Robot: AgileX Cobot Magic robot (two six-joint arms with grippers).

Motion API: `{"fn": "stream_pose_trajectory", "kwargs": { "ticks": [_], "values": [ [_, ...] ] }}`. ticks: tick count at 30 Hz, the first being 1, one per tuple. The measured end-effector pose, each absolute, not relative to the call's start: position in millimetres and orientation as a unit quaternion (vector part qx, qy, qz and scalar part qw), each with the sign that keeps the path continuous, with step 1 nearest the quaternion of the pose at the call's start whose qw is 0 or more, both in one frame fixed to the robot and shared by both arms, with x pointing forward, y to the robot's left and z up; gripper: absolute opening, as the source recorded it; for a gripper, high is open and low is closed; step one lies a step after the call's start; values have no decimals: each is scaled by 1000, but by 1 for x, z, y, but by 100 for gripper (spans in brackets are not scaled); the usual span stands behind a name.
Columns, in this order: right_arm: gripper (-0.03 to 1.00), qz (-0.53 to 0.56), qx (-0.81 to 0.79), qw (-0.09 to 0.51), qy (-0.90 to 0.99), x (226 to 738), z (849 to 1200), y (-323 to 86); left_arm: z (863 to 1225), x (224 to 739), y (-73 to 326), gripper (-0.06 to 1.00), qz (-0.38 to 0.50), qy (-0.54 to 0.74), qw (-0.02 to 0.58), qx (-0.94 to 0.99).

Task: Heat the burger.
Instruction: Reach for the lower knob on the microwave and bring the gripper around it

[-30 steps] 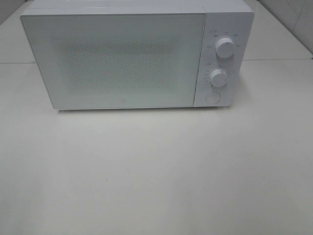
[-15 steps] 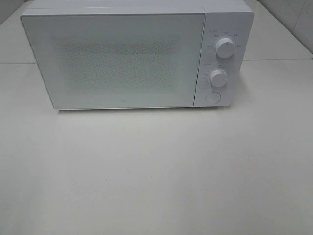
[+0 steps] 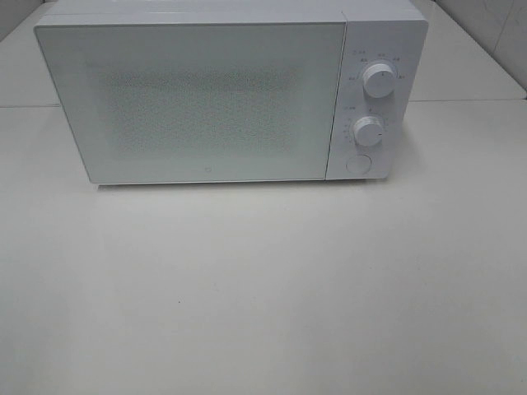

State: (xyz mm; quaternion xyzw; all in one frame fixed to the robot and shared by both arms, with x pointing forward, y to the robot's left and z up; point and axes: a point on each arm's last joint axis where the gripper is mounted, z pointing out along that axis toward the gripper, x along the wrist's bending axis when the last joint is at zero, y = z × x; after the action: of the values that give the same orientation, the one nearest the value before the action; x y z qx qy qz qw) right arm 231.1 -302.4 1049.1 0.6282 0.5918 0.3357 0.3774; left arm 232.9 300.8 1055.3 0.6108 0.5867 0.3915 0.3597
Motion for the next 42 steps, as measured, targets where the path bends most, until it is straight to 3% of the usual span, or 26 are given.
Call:
{"fn": "stream_pose_trajectory", "kwargs": {
  "ticks": [42],
  "values": [
    [74,336,628,377,592,231,1049,-302,1055,233,301,100,391,587,359,611]
  ]
}}
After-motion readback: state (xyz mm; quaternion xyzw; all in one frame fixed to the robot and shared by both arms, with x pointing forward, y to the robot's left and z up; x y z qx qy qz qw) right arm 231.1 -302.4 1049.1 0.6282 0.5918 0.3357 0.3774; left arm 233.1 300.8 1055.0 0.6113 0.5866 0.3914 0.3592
